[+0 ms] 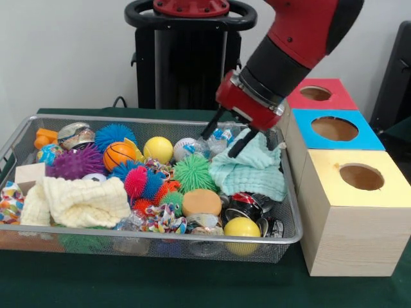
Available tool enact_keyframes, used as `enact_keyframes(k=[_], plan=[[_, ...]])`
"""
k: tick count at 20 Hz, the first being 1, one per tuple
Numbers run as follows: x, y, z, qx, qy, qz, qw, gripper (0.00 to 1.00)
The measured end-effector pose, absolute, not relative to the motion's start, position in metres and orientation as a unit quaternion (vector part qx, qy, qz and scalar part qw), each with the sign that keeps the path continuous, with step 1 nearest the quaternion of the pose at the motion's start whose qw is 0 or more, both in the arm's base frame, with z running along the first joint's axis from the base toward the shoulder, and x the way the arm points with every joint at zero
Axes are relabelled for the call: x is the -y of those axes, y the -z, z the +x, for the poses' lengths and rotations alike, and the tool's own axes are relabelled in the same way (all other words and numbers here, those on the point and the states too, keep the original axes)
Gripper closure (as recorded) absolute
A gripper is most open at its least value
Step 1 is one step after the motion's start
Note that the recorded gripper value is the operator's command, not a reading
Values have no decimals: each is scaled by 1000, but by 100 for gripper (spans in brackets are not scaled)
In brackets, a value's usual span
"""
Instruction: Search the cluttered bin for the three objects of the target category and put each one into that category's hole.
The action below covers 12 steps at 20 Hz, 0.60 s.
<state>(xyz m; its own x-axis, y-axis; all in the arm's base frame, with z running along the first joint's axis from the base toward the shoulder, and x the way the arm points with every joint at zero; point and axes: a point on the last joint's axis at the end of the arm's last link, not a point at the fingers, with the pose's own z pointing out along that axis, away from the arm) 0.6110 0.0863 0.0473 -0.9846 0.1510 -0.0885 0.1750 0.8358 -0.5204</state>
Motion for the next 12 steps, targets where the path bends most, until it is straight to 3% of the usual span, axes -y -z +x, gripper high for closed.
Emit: enact_keyframes(k=[12], plan=[[-131, -5, 571, -951, 309, 21, -3, 0]])
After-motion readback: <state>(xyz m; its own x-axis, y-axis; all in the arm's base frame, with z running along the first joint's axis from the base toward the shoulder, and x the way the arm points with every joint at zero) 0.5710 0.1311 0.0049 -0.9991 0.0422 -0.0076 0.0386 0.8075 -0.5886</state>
